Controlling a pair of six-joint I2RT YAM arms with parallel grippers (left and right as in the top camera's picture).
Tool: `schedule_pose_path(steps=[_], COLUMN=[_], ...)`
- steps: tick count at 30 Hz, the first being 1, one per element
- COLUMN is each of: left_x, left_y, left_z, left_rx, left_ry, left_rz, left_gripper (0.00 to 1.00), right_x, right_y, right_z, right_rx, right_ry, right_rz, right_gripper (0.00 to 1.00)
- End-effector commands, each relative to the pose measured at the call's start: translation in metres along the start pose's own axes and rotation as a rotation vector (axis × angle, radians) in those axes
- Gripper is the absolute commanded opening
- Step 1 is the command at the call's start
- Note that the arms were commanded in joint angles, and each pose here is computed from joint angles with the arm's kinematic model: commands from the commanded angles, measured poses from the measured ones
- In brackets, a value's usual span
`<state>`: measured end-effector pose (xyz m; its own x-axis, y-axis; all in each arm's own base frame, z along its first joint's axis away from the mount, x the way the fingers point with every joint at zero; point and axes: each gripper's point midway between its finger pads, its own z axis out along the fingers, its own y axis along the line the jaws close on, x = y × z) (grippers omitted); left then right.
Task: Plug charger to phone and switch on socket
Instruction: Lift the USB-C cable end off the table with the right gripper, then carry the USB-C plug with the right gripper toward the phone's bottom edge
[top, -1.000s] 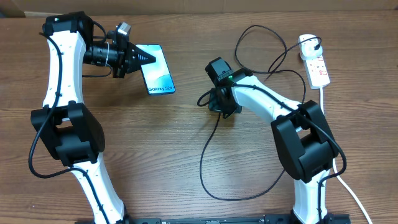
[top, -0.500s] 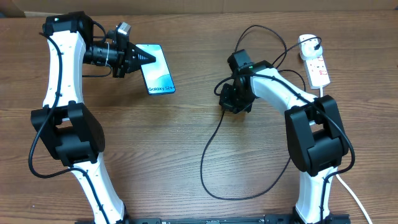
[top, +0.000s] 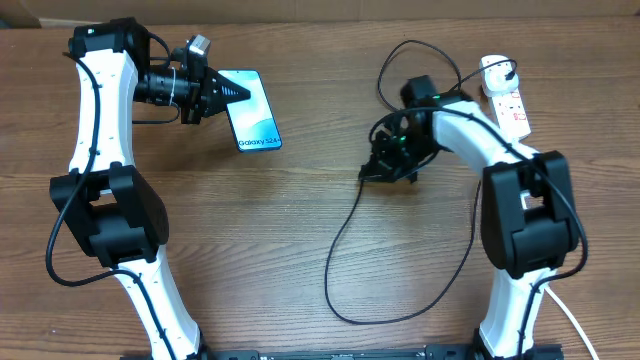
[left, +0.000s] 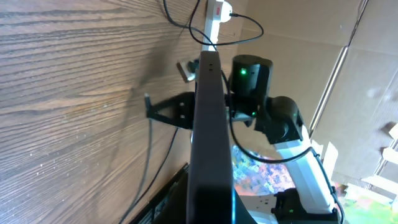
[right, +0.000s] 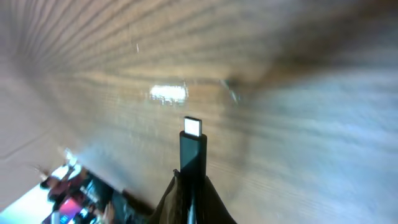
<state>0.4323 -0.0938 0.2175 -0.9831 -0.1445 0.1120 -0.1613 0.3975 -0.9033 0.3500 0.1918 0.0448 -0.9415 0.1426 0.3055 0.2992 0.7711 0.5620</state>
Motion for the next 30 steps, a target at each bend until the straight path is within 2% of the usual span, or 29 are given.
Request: schedule_pose_path(steps=[1, 11, 21, 30], left_x=[0.004, -0.003, -0.011, -0.005], left_y=[-0.024, -0.031, -0.060, -0.074], left_z=[-0.004, 0.010, 0.032, 0.055], left_rx=[0.061, 0.064, 0.146, 0.161], left_ry=[-0.014, -0.011, 0.010, 0.059], left_rz=[0.058, 0.031, -0.033, -0.087], left_gripper=[0.05, 0.04, 0.04, 0.04], right_x=[0.017, 0.072, 0.133, 0.141], right_y=[0.027, 0.060, 0.112, 0.125], right_z=[-0.042, -0.092, -0.112, -0.118], right_rx=[-0.091, -0.160, -0.470, -0.558], right_ry=[-0.036, -0.055, 0.063, 0.081], right_rz=[-0.148, -0.326, -0.572, -0.598], right_gripper=[0.04, 0.04, 0.04, 0.04])
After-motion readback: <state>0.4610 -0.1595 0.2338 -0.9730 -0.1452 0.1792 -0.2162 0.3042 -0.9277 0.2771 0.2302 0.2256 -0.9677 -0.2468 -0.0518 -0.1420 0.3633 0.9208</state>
